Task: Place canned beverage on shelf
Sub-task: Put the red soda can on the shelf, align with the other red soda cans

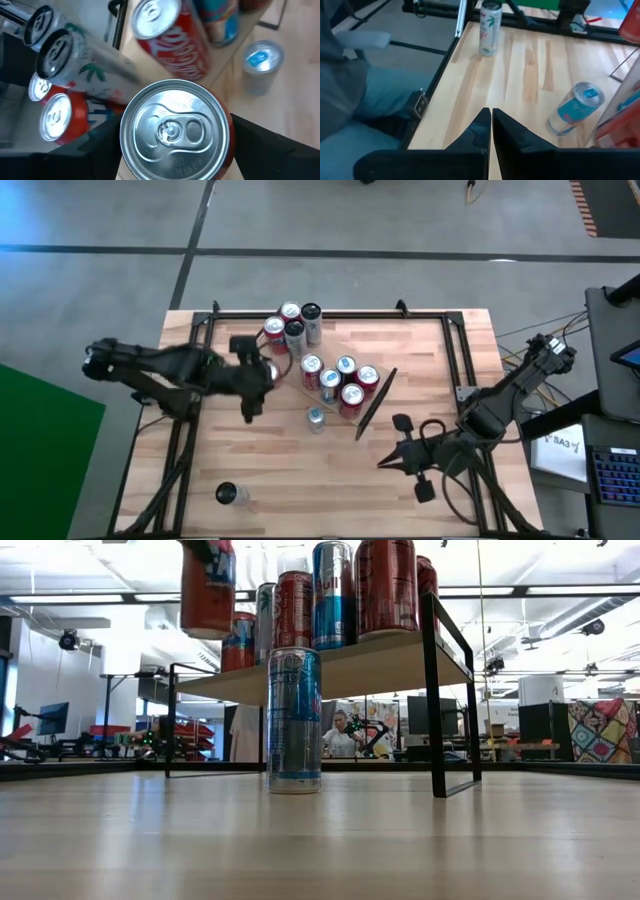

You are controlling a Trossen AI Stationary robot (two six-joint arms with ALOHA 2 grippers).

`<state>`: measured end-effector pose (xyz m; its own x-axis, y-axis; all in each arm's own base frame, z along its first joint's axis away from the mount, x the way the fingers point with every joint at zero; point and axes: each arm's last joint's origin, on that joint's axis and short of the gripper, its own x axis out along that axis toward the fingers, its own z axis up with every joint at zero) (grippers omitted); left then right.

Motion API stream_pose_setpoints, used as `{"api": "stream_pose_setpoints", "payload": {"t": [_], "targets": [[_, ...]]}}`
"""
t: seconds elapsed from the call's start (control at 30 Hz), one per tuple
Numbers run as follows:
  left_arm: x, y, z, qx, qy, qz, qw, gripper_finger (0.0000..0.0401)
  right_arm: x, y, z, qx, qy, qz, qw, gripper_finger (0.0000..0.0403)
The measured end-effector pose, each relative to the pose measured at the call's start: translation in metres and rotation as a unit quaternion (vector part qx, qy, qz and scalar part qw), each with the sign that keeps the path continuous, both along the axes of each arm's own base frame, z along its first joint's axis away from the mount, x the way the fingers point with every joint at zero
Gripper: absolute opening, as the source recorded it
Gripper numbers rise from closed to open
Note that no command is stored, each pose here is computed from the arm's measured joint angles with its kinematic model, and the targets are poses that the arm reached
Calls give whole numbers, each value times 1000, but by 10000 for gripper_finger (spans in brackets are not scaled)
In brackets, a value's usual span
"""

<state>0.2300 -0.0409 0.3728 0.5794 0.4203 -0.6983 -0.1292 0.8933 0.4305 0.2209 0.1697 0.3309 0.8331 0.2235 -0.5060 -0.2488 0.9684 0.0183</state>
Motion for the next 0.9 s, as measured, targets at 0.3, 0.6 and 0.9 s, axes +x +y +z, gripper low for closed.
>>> {"api": "stream_pose_setpoints", "payload": {"t": [0.3, 0.6, 0.9], "targets": [[4, 44, 0, -21, -9, -49, 999, 291, 3, -3, 25, -1, -33, 6, 999, 9], [4, 77, -3, -39, -10, -40, 998, 294, 3, -7, 45, -3, -51, 6, 999, 9], [5, 81, -13, -79, -12, -41, 996, 297, 3, -7, 45, 6, -50, 1, 999, 9]]}}
